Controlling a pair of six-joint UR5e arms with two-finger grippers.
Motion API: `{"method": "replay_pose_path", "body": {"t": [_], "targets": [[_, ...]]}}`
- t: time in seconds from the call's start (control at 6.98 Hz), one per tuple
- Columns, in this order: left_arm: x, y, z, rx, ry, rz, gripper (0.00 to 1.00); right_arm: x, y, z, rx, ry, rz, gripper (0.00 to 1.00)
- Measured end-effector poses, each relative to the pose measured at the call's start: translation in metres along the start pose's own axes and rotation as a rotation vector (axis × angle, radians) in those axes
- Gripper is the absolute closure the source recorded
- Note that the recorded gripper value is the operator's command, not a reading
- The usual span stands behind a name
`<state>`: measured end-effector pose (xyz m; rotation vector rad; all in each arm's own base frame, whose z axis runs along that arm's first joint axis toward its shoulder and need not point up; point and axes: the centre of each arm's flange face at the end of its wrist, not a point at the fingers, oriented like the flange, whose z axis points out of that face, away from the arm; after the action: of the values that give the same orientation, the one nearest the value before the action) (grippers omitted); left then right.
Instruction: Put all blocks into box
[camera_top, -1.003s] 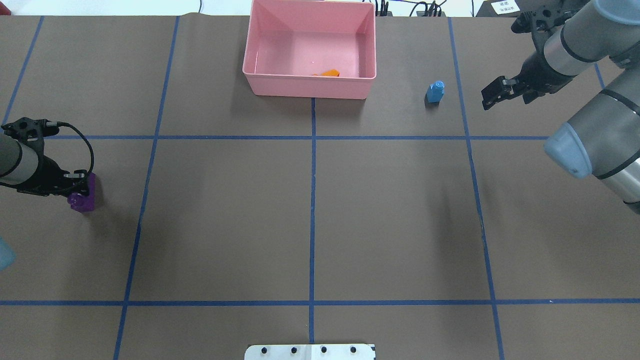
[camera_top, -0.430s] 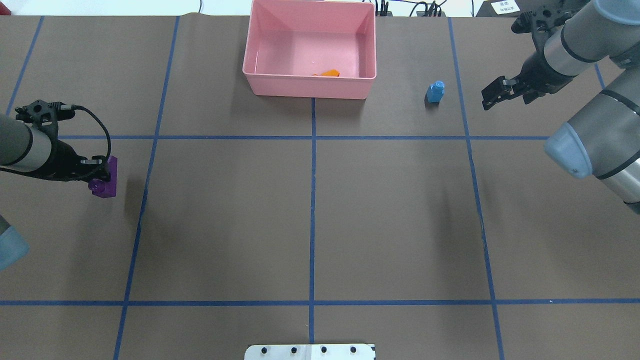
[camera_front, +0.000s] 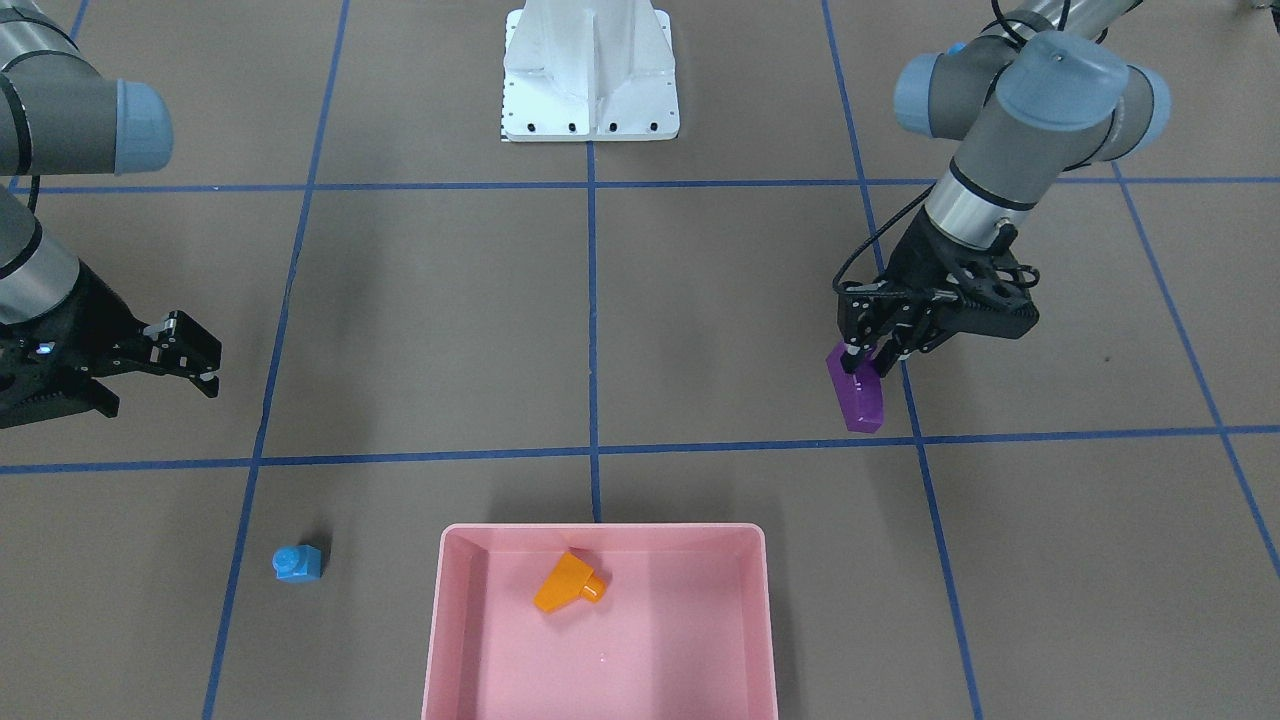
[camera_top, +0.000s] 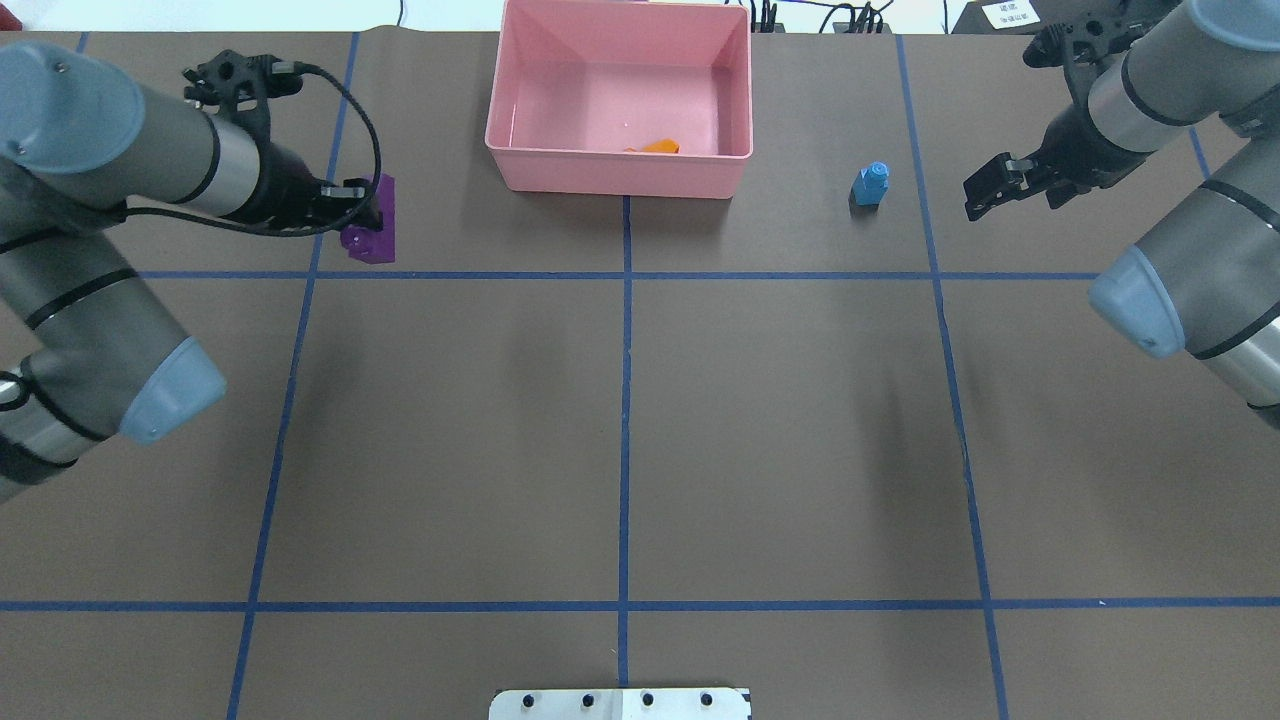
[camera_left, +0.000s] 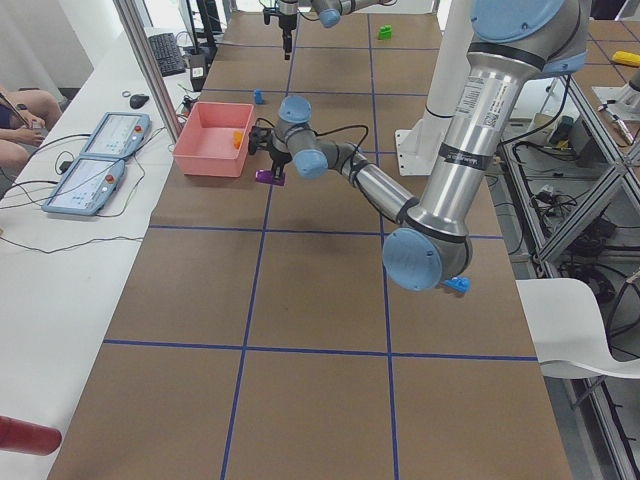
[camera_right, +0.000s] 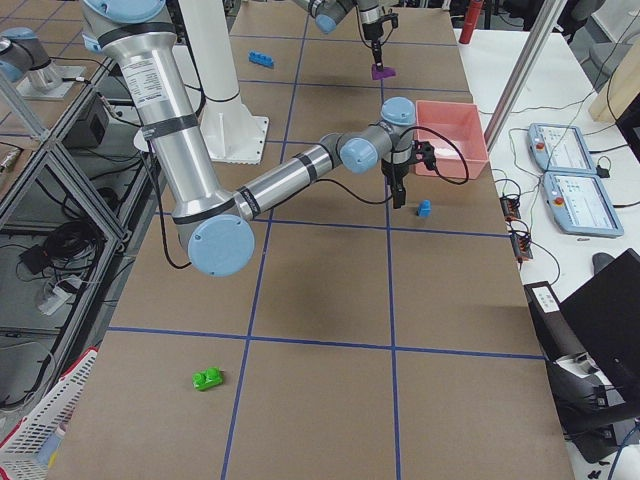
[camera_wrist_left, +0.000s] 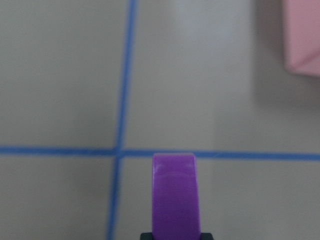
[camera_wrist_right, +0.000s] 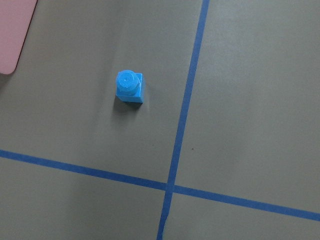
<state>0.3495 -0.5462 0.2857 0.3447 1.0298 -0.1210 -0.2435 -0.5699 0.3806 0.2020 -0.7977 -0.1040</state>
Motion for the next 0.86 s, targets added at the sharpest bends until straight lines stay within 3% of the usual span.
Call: {"method": "replay_pose_path", "body": {"t": [0.29, 0.57, 0.86], "targets": [[0.061, -0.07, 0.026, 0.029, -0.001, -0.017, 1.0, 0.001, 0.0, 0.0, 0.0, 0.001, 0.001, 0.01], [0.102, -0.145, 0.05, 0.044, -0.049, -0.056, 1.0, 0.0, 0.0, 0.001, 0.0, 0.002, 0.001, 0.01], [0.131, -0.194, 0.073, 0.038, -0.113, -0.089, 1.0, 0.0, 0.0, 0.001, -0.001, 0.001, 0.003, 0.01]]}}
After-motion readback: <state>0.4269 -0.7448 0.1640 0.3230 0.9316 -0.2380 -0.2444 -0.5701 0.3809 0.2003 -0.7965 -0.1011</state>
